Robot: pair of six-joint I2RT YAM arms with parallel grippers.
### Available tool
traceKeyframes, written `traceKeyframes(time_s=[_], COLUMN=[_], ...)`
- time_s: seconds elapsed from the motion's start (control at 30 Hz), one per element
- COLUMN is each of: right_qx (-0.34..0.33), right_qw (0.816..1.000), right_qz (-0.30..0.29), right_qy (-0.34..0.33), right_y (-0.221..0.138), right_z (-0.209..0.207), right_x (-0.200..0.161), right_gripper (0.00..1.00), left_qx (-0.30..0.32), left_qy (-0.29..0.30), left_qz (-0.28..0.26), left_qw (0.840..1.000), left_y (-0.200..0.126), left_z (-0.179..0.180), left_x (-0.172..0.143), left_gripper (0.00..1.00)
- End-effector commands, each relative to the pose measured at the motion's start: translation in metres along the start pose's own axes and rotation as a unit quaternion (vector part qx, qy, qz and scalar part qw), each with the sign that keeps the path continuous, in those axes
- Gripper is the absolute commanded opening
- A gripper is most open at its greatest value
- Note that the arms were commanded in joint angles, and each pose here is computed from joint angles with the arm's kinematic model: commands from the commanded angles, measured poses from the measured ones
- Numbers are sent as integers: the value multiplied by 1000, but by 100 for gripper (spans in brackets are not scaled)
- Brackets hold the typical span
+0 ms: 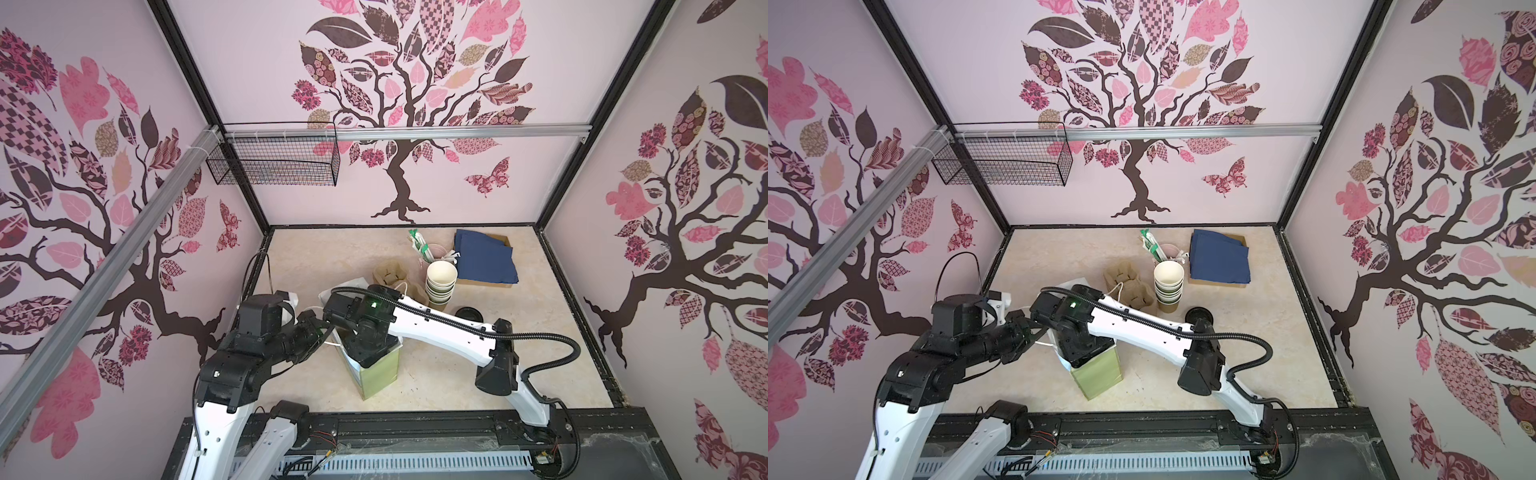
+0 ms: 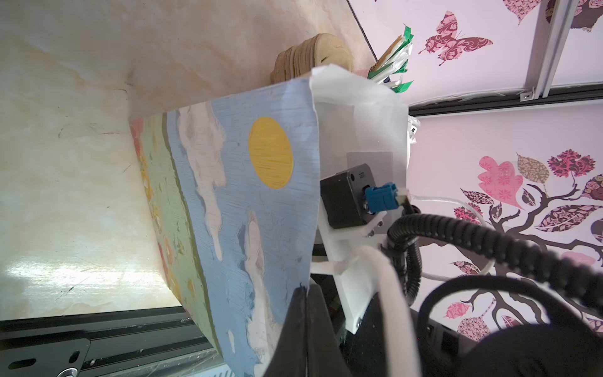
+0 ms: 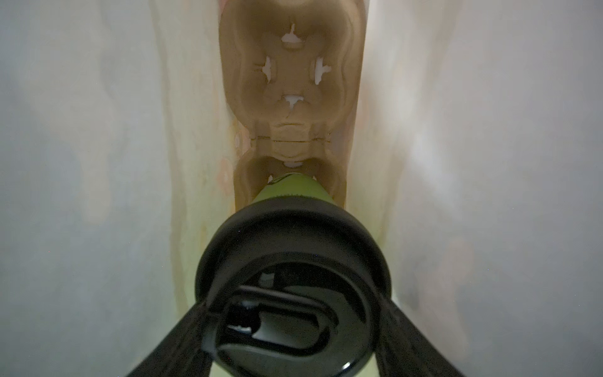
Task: Pack a coffee takeout order
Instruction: Place the coffee cup in the cup tray.
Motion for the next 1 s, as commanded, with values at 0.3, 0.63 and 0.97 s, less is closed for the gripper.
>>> traceKeyframes(time_s=[0.3, 0.63, 0.97], right_qx=[-28, -45, -48], right_qw=[998, 997, 996], right_qz=[56, 65, 74], right_qy=[-16, -15, -9], right_y=[43, 60, 71], right_z=[-1, -7, -14], right_x=[-8, -13, -19], right_gripper=[69, 70, 70], left_qx=[-2, 4, 29], left_qy=[-9, -17, -19], left_qz=[3, -5, -12], left_qw=[1000, 1000, 999], left_y=[7, 4, 0], left_z=[6, 11, 18], left_x=[-3, -5, -6], left_gripper=[0, 0, 12])
Point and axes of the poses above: each gripper's point midway between its finger pads, its own y axis out along the fingers, its own z axis along the line the jaws close on, x = y × z, the point moved 4 cm from there along -y, back along the fingers, and after that the axes turned 2 degrees about y, right-handed, at the moved point
